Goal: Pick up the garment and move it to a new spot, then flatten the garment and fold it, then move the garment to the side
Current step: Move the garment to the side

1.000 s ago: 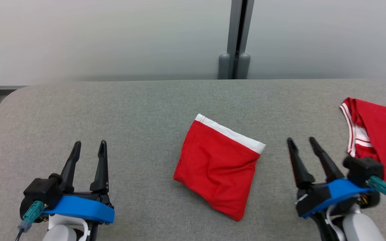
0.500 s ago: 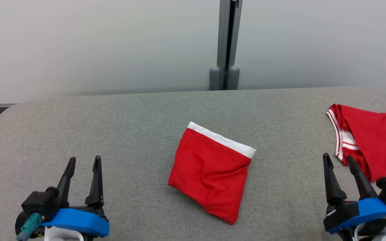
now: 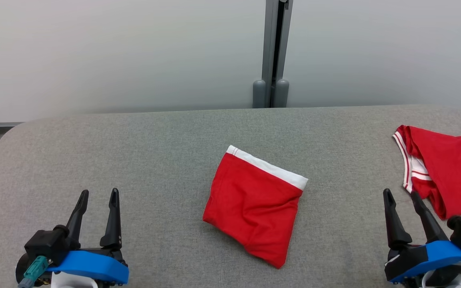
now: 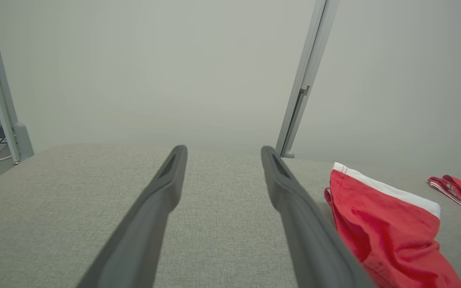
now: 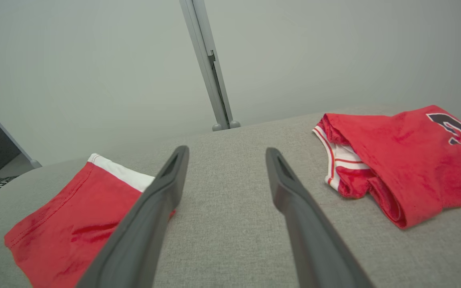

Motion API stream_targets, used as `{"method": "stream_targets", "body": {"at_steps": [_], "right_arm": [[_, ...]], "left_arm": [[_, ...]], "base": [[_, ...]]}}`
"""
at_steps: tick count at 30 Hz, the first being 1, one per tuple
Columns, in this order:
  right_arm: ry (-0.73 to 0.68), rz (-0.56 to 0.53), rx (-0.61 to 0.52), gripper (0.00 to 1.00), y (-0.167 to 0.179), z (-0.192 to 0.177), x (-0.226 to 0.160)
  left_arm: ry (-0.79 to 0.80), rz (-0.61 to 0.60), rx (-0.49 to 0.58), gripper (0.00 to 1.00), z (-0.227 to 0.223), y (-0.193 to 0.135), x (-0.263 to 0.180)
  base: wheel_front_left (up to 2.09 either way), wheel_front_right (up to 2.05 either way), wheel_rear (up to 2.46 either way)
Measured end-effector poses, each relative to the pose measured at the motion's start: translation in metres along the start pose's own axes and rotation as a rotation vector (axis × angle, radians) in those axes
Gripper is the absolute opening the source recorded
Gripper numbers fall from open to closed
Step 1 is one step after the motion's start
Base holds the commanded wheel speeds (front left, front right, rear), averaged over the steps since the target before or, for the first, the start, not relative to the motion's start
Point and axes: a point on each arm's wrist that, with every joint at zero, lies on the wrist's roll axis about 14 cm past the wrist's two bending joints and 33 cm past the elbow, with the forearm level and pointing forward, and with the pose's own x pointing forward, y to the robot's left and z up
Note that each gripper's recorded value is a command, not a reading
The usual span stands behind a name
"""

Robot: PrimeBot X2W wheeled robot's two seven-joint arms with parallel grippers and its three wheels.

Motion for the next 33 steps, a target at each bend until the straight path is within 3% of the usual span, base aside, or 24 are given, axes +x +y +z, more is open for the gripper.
{"method": "stream_targets", "body": {"at_steps": [6, 20, 26, 33], "right_arm": [[0.056, 0.021, 0.071, 1.00, 0.008, -0.011, 0.001], [0.421, 0.214, 0.093, 1.00, 0.077, -0.083, 0.012], [0.611, 0.212, 0.114, 1.00, 0.082, -0.124, 0.025], [0.692, 0.235, 0.113, 1.00, 0.099, -0.147, 0.050]], "left_arm": [[0.002, -0.001, 0.002, 1.00, -0.001, 0.000, -0.001], [0.006, -0.011, 0.009, 1.00, -0.002, -0.002, 0.004], [0.006, -0.014, 0.010, 1.00, -0.001, -0.002, 0.010], [0.027, 0.004, -0.005, 1.00, -0.009, 0.002, 0.013]], "base": [[0.00, 0.00, 0.00], [0.00, 0.00, 0.00], [0.00, 0.00, 0.00], [0.00, 0.00, 0.00]]}}
